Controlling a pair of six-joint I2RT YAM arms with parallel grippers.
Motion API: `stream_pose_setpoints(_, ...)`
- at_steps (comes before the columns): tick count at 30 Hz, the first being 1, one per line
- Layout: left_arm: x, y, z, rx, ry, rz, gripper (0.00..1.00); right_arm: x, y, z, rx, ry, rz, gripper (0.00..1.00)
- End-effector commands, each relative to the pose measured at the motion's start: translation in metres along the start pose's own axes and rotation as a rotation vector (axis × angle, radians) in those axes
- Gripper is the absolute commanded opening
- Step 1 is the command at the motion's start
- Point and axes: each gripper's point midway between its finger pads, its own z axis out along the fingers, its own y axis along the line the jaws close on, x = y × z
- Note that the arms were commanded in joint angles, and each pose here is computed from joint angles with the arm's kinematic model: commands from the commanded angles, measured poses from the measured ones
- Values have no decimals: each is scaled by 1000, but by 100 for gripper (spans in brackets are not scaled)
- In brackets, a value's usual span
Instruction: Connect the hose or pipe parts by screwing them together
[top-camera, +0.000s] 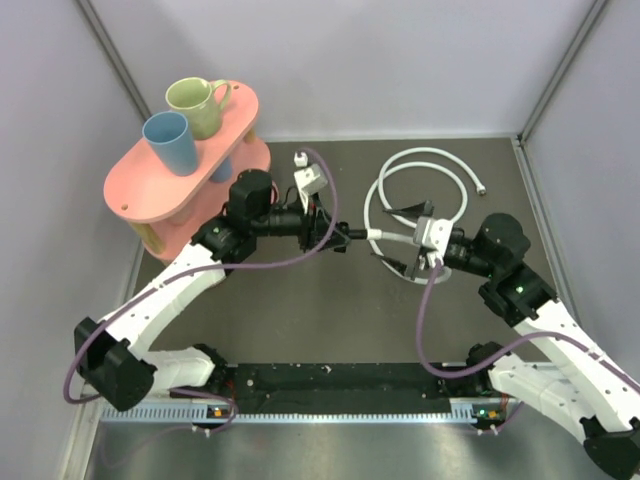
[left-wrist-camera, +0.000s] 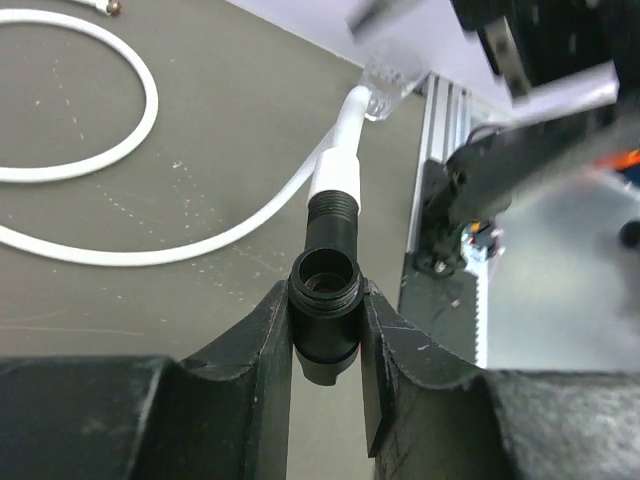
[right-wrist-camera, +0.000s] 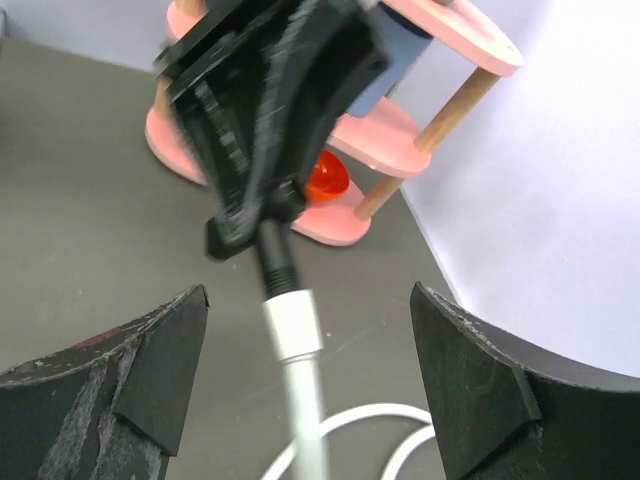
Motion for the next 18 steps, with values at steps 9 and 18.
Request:
stream_pose_setpoints(9,-50,-14,-5,-3,1,-786,0,-1,1,1,99,54,-413,70)
stream_pose_setpoints(18,-71,-35,-8,159,-47,-939,0,5,-8,10,150,53,-516,57)
